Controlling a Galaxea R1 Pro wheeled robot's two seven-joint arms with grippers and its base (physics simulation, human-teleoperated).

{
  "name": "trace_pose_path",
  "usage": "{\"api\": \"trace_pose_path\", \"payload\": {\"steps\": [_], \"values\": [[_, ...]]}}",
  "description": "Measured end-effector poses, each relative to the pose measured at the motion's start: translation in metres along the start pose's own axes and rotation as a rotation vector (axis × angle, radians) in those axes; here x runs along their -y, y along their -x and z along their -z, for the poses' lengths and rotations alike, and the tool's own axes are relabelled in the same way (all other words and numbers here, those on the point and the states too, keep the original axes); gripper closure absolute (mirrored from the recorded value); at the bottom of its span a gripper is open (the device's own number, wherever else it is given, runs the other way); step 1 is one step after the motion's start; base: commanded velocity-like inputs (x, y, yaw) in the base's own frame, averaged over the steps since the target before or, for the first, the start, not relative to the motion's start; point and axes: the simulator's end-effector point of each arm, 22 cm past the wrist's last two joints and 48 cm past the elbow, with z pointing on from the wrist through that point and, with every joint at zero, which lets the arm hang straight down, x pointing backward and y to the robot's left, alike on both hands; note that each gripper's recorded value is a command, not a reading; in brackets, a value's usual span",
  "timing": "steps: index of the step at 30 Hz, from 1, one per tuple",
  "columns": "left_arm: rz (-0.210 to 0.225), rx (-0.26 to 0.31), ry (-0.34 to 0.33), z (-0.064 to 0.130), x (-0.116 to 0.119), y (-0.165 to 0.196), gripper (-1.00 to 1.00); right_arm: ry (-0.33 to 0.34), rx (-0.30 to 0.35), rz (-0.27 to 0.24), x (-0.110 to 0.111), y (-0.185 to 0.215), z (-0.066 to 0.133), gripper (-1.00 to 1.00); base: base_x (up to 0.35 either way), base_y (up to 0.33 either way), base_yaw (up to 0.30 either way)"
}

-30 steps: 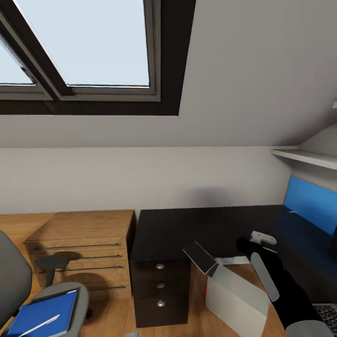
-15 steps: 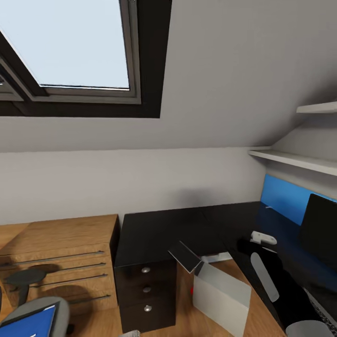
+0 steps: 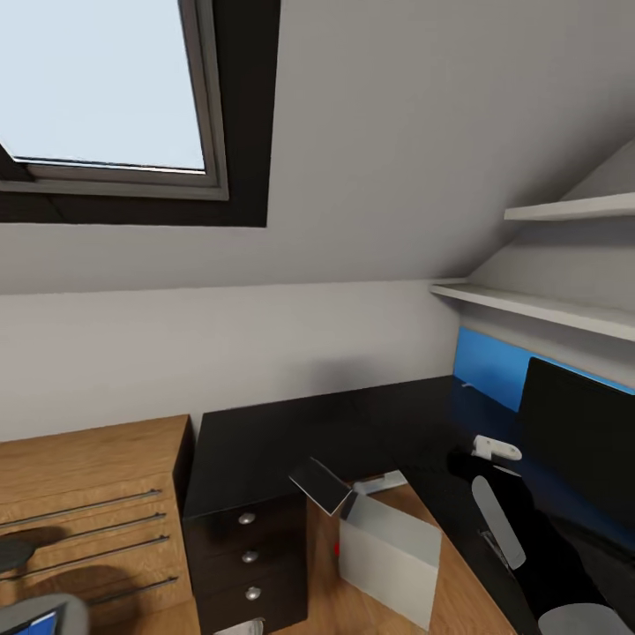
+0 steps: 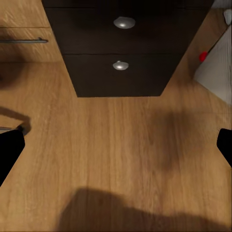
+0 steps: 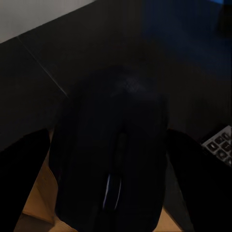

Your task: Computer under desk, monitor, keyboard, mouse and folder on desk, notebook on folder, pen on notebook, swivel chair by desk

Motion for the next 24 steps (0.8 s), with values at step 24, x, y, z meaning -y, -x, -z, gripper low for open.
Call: {"api": "trace_pose_path", "payload": {"steps": [24], "values": [[0.067, 0.182, -0.111, 0.018, 0.024, 0.076, -1.0, -0.022, -0.03, 0.046, 0.001, -0.029, -0.012, 1.0, 0.0, 0.0, -0.039]]}}
